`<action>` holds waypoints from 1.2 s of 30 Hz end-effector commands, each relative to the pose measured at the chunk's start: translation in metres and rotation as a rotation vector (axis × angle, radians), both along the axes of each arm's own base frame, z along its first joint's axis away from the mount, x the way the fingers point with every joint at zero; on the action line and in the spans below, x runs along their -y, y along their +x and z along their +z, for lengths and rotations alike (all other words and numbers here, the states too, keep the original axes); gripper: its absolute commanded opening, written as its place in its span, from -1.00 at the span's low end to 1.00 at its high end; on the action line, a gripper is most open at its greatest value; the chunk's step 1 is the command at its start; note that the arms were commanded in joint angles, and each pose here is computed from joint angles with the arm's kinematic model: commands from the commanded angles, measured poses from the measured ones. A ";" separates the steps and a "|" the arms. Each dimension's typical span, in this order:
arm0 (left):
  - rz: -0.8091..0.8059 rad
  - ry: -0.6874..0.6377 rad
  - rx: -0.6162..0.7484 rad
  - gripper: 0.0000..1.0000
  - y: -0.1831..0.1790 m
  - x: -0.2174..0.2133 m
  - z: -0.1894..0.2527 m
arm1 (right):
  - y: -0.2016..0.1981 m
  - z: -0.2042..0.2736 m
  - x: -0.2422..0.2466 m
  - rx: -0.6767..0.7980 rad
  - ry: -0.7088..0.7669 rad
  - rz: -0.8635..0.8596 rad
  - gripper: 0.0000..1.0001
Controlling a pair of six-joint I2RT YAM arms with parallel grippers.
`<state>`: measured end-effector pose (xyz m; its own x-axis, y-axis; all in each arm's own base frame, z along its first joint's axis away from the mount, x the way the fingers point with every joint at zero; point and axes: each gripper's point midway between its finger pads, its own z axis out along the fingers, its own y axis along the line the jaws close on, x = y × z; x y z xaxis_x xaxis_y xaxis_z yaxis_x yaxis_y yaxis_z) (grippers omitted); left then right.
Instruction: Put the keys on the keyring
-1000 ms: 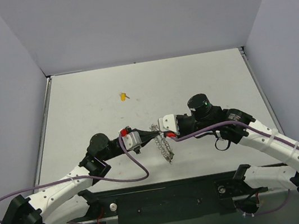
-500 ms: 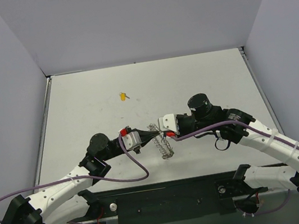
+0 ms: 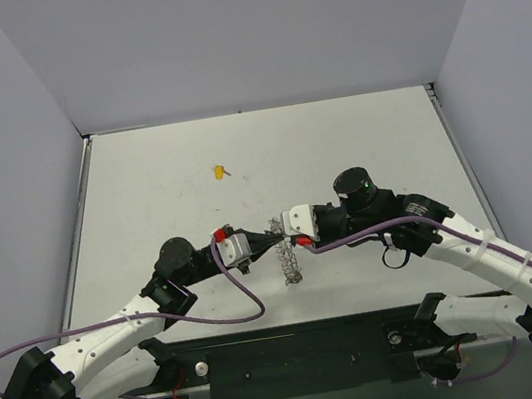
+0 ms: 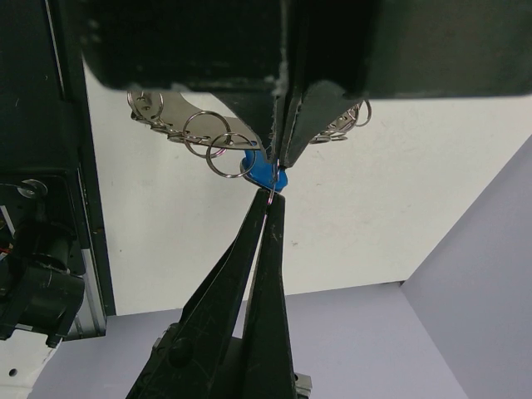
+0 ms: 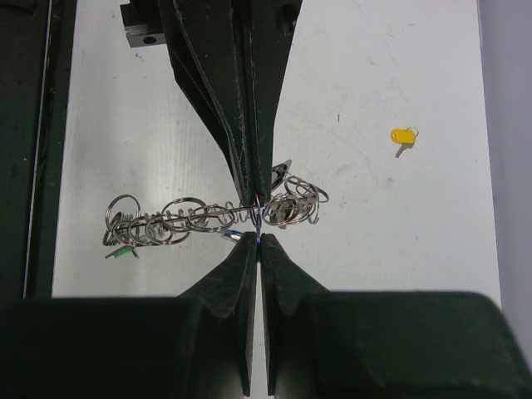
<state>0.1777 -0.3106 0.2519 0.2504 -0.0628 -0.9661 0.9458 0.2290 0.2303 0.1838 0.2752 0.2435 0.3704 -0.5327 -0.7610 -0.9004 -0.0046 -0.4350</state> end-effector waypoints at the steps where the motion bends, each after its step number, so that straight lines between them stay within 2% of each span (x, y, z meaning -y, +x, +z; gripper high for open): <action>1: -0.035 -0.113 0.090 -1.00 -0.008 0.000 0.046 | -0.003 0.011 -0.009 0.039 0.043 0.037 -1.00; 36: -0.017 -0.083 0.055 -1.00 -0.001 0.002 0.043 | -0.007 0.011 -0.011 0.043 0.038 0.051 -1.00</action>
<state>0.1755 -0.3116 0.2535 0.2256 -0.0707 -0.9717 0.9540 0.2181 0.2056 0.1798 0.2804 0.2455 0.3958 -0.5182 -0.7582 -0.8928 -0.0238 -0.4498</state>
